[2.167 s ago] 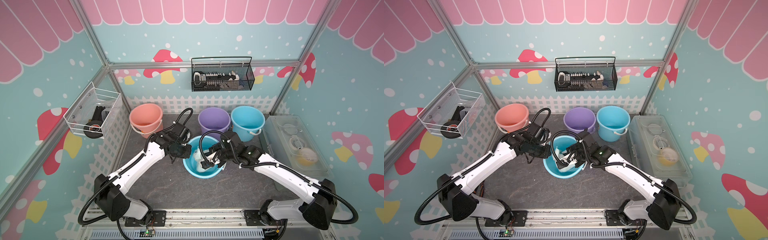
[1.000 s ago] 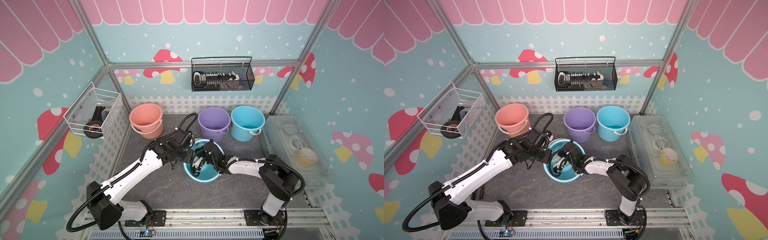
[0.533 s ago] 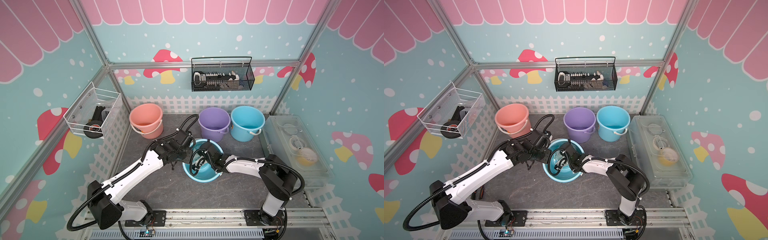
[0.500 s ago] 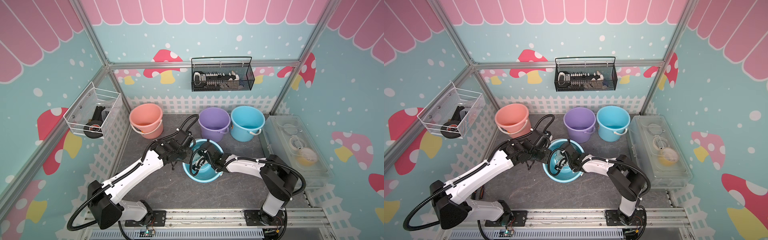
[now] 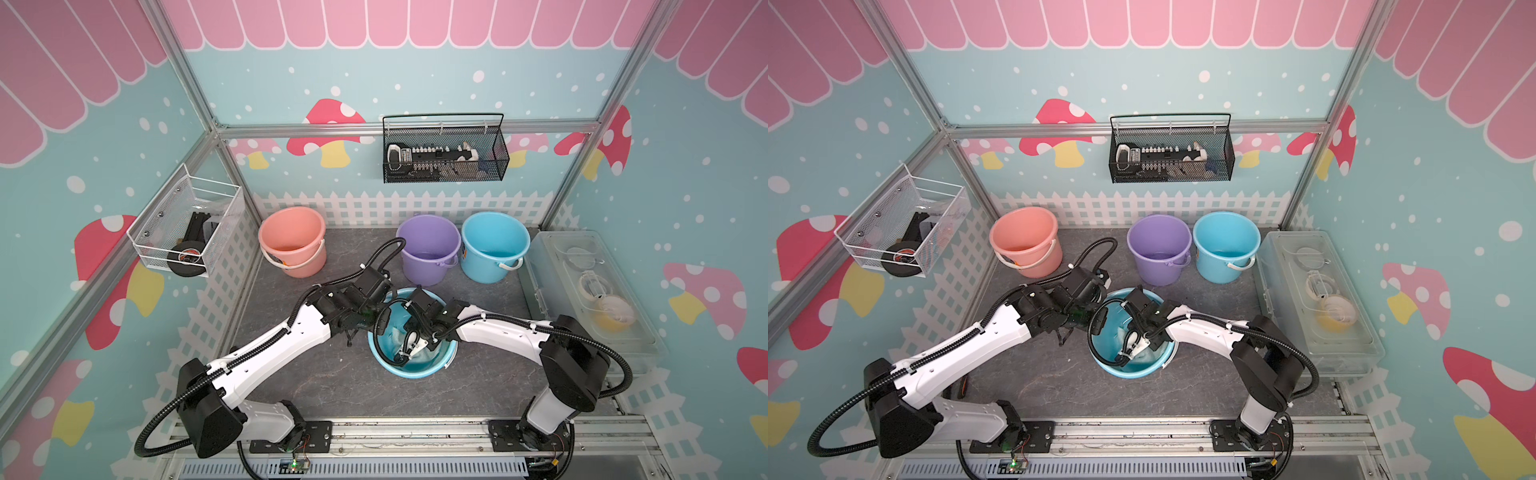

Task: Wipe the inside of the bucket with a cloth
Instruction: Wipe the dirt from the inside of the bucket.

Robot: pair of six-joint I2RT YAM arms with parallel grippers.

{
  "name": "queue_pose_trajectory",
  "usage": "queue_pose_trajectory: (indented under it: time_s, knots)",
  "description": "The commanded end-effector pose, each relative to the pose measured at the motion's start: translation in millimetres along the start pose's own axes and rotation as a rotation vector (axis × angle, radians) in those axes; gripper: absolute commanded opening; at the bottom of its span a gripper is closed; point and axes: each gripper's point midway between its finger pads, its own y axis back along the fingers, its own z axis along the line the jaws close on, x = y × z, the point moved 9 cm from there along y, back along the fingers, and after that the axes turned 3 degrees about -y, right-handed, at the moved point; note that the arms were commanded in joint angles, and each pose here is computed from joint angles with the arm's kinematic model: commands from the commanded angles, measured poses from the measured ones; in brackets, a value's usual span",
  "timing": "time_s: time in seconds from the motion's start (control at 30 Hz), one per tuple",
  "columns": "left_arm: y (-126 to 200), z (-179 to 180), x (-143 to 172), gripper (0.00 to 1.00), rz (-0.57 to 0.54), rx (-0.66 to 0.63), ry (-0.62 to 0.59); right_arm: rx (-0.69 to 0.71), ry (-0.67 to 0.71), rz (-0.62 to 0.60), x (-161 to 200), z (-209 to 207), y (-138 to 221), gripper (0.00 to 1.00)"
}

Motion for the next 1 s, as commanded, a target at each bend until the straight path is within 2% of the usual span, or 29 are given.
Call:
queue_pose_trajectory:
  time_s: [0.0,0.13,0.2,0.33,0.43,0.57,0.63,0.73,0.8,0.97]
  knots:
    - [25.7,11.4,-14.7,0.00,-0.181,-0.083,0.050,-0.304,-0.071,-0.183,-8.4,46.2,2.4,0.00]
    - [22.8,6.8,-13.2,0.00,-0.198,-0.050,0.056,-0.274,-0.081,-0.369,-22.7,39.3,5.1,0.00]
    - [21.2,4.6,-12.9,0.00,-0.201,-0.035,0.056,-0.213,-0.084,-0.419,-26.6,30.0,2.5,0.00]
    - [18.2,0.6,-13.2,0.00,-0.204,-0.006,0.057,-0.014,-0.068,-0.463,-30.2,4.2,-4.1,0.00]
    - [16.6,-1.3,-13.3,0.00,-0.200,0.004,0.057,0.144,-0.042,-0.451,-29.0,-15.4,-5.7,0.00]
    - [16.2,-2.7,-13.2,0.00,-0.202,0.012,0.061,0.347,-0.010,-0.378,-23.7,-33.6,-5.2,0.00]
    - [15.4,-3.1,-13.0,0.00,-0.199,0.016,0.063,0.458,-0.001,-0.310,-18.8,-42.7,-3.1,0.00]
    - [14.5,-3.8,-12.7,0.00,-0.197,0.019,0.065,0.545,0.015,-0.181,-10.6,-50.9,-1.3,0.00]
    - [14.3,-4.4,-12.7,0.00,-0.197,0.020,0.063,0.559,0.040,-0.086,-4.8,-51.6,-2.9,0.00]
    - [14.0,-3.3,-12.3,0.00,-0.195,0.008,0.068,0.488,0.135,0.118,9.9,-41.5,-4.2,0.00]
